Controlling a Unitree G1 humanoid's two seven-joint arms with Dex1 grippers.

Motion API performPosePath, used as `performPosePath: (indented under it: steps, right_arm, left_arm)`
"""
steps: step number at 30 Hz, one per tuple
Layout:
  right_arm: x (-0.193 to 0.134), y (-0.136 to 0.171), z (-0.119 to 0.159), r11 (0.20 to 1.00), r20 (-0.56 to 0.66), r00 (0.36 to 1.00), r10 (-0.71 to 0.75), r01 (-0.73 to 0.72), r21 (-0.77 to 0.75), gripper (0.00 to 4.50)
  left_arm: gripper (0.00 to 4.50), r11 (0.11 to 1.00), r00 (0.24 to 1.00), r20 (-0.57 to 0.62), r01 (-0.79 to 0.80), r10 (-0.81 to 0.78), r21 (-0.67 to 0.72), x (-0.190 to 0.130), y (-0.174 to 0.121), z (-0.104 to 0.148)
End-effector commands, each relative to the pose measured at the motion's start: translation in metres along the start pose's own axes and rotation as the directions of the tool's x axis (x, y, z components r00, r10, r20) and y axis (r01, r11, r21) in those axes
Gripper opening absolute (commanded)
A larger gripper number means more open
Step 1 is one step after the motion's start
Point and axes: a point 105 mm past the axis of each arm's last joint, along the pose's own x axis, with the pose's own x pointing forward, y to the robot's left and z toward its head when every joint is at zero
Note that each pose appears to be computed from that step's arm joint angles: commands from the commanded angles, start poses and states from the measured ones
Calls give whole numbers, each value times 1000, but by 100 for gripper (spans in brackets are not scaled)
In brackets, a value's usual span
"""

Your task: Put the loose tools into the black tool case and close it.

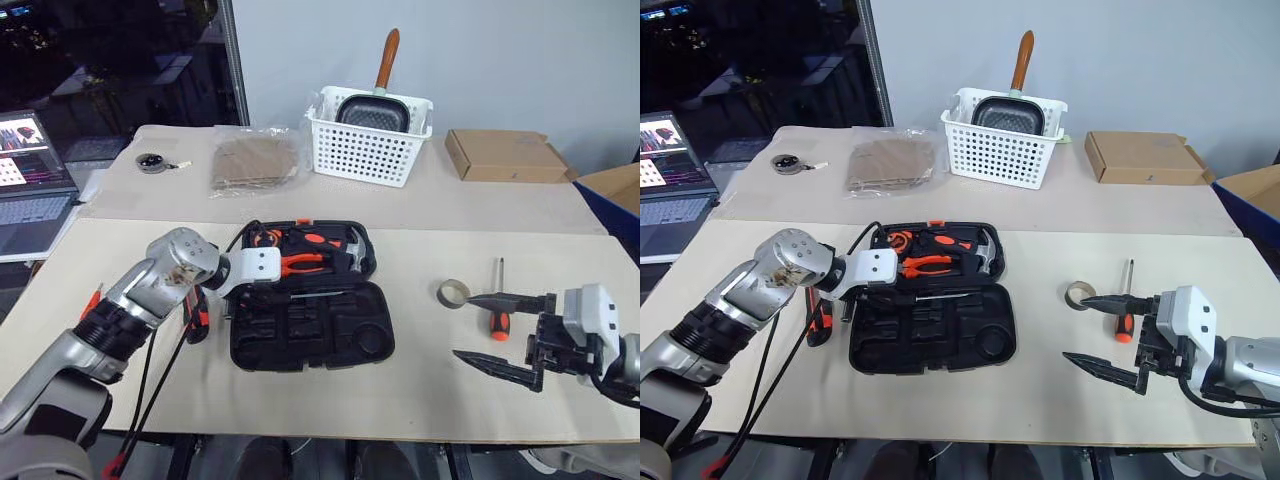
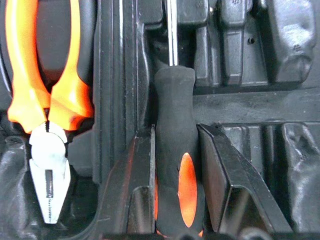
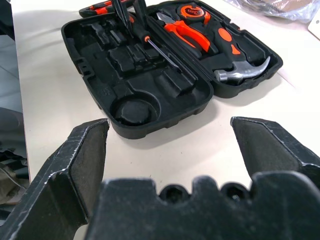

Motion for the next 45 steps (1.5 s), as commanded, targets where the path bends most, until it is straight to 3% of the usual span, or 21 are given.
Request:
performPosePath:
  steps: [1, 2, 4, 7, 9, 13, 14, 22, 26, 30, 34, 40, 43, 45]
  right_arm:
    - [-4, -3, 12, 998, 28, 1000, -11, 13, -54, 450]
    - [-3, -3, 12, 998, 29, 1000, -12, 13, -54, 450]
    - [-3, -1, 12, 999, 31, 999, -10, 11, -53, 450]
    - [-1, 2, 13, 999, 36, 999, -6, 7, -51, 450]
    - [0, 3, 13, 999, 39, 999, -5, 7, -48, 450]
    - [4, 3, 11, 999, 52, 999, -17, 19, -43, 450]
    - [6, 4, 11, 999, 60, 998, -21, 24, -40, 450]
    - [12, 6, 16, 998, 93, 994, -61, 63, -20, 450]
    - [11, 6, 17, 997, 90, 993, -75, 77, -17, 450]
    - [12, 5, 20, 997, 88, 993, -79, 81, -19, 450]
    - [11, 4, 21, 996, 81, 993, -85, 87, -24, 450]
    - [11, 3, 20, 994, 62, 992, -107, 108, -15, 450]
    - [12, -3, 16, 983, 37, 983, -182, 182, 7, 450]
    - [10, -15, 15, 958, 31, 957, -288, 288, 2, 450]
  left_arm:
    - [80, 999, 999, -8, -37, 38, 34, -2, 11, 8]
    - [80, 999, 999, -4, -32, 32, 25, -1, 11, 10]
    - [180, 999, 1000, 15, -28, 27, 23, -3, 9, 13]
    - [273, 995, 991, 92, -98, 97, 3, -18, 16, 23]
    - [341, 990, 968, 213, -123, 135, -68, -42, 15, 36]
    - [341, 970, 898, 387, -140, 209, -199, -64, 5, 46]
    - [285, 958, 879, 404, -169, 252, -232, -62, 3, 41]
    - [10, 776, 724, 383, -330, 573, -537, -24, 0, 18]
    - [3, 727, 723, 321, -354, 611, -588, -3, -2, 8]
    - [3, 756, 782, 282, -336, 556, -562, 20, -12, 0]
    - [3, 817, 850, 201, -362, 487, -450, 40, -23, -24]
    - [3, 885, 884, 172, -383, 434, -267, 49, -22, -38]
    - [3, 876, 857, 235, -389, 458, -287, 41, -16, -32]
    - [3, 836, 777, 369, -350, 511, -422, 18, -8, -13]
